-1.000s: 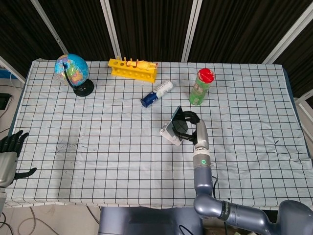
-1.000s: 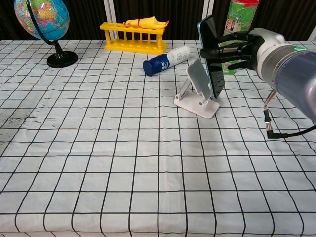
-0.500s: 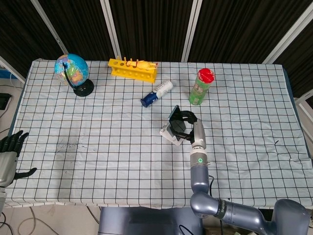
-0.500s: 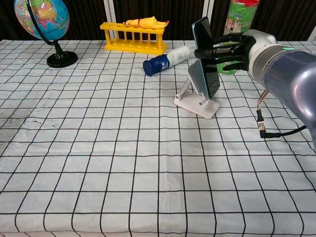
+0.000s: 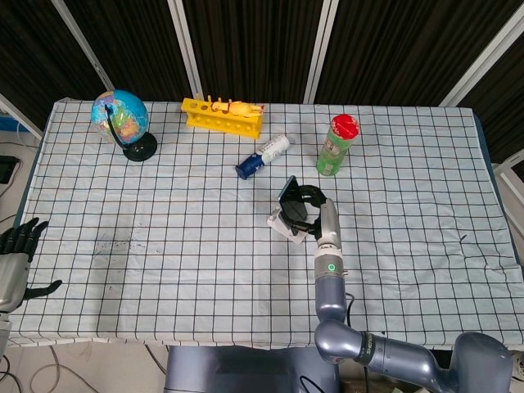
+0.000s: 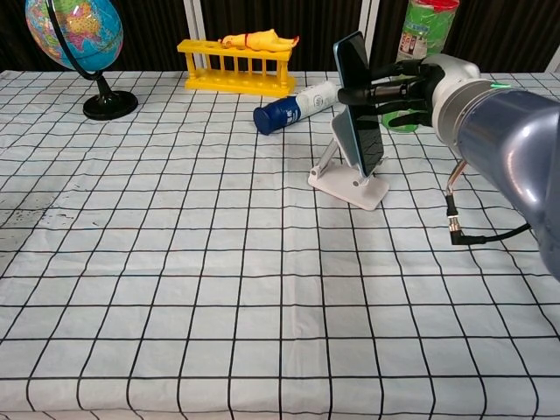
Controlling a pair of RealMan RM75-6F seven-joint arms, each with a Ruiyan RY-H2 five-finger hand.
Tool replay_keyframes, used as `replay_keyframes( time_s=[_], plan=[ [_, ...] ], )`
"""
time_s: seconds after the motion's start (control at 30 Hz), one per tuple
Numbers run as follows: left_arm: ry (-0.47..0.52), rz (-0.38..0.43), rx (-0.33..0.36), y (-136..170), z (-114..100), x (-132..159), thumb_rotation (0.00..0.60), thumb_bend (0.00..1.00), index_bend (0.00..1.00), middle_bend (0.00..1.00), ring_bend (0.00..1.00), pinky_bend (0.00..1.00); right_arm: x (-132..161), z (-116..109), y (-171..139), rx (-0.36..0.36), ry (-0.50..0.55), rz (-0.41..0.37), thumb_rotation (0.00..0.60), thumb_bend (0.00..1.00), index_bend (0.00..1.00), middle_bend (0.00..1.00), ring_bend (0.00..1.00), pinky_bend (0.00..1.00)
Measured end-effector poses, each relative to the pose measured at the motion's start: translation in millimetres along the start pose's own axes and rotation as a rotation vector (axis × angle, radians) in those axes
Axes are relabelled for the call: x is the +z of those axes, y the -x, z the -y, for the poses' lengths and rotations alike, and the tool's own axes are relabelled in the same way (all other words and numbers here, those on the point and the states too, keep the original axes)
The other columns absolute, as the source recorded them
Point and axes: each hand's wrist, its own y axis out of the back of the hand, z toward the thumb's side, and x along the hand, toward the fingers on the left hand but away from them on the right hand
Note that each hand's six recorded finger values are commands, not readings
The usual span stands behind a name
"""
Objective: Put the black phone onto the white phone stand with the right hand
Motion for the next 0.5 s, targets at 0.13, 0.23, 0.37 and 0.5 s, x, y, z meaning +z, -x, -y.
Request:
replay_keyframes(
  time_s=[0.13, 0.23, 0.37, 0.5],
  plan=[
    [0.001, 0.0, -0.001, -0.1, 0.0, -0.1, 0.6, 0.0, 0.0, 0.0, 0.0, 0.0, -1.8, 1.2, 0.0, 0.003, 0.0, 0.005, 0.6, 0.4, 0.65, 0.73, 0.58, 0.22],
    [0.002, 0.0, -0.001, -0.1, 0.0, -0.1, 0.6, 0.0, 0.0, 0.0, 0.0, 0.0, -3.2, 1.9, 0.0, 0.004, -0.002, 0.007, 0.6, 0.4, 0.65, 0.73, 0.58, 0.22],
    [0.003, -0.001, -0.002, -0.1, -0.1, -0.2, 0.6, 0.0, 0.0, 0.0, 0.0, 0.0, -5.3, 2.4, 0.3, 0.007, -0.002, 0.009, 0.6, 0.4, 0.65, 0.73, 0.58, 0.22],
    [-0.002, -0.001, 0.0, -0.3, -0.4, -0.5, 0.6, 0.0, 0.0, 0.0, 0.0, 0.0, -7.2, 2.8, 0.2, 0.009, -0.004, 0.011, 0.6, 0.4, 0.65, 0.72, 0.57, 0.21]
  ],
)
